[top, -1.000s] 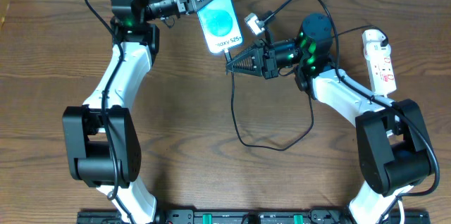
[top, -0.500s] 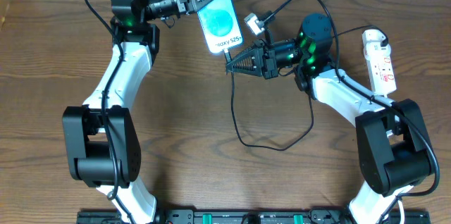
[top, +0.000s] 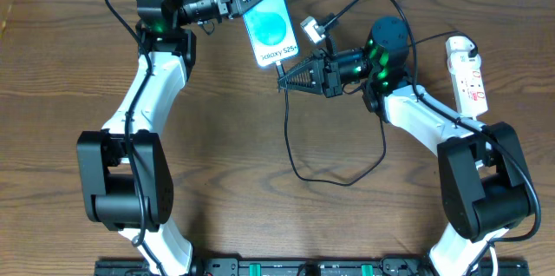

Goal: Plug charger to phone and switch on socket
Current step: 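Push the connector into the phone's bottom port held by the left gripper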

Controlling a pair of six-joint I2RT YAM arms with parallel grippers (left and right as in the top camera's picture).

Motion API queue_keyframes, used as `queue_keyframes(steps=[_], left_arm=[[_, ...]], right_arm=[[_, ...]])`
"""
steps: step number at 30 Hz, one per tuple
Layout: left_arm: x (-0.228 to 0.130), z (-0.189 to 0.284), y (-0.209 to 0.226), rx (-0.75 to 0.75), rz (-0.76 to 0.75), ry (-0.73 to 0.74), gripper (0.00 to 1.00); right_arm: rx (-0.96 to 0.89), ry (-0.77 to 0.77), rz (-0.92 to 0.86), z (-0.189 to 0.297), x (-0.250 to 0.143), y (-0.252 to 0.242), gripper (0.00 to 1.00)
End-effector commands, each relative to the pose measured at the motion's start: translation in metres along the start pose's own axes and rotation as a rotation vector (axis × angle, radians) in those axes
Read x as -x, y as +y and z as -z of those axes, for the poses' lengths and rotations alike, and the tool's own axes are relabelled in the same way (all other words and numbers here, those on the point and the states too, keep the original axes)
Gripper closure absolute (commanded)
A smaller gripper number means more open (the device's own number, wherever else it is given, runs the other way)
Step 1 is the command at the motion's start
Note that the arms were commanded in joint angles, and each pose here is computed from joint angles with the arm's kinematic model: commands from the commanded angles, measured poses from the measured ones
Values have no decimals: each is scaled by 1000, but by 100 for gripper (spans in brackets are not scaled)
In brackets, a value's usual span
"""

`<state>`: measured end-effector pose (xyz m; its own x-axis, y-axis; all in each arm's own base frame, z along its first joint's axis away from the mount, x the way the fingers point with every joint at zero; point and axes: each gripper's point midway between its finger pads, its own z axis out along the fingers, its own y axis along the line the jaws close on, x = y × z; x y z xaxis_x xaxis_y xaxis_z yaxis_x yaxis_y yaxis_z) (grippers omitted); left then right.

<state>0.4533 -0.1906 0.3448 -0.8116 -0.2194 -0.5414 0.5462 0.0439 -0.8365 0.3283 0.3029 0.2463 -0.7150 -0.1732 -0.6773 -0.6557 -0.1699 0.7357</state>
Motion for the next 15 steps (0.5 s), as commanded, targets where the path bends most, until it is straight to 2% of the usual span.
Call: queue_keyframes(steps=[1, 15], left_arm=[[-2, 0, -13, -18, -35, 28, 93], [-3, 0, -13, -20, -69, 32, 93]], right_arm=[[-7, -11, 6, 0, 4, -1, 99], [-6, -12, 17, 0, 5, 0, 99]])
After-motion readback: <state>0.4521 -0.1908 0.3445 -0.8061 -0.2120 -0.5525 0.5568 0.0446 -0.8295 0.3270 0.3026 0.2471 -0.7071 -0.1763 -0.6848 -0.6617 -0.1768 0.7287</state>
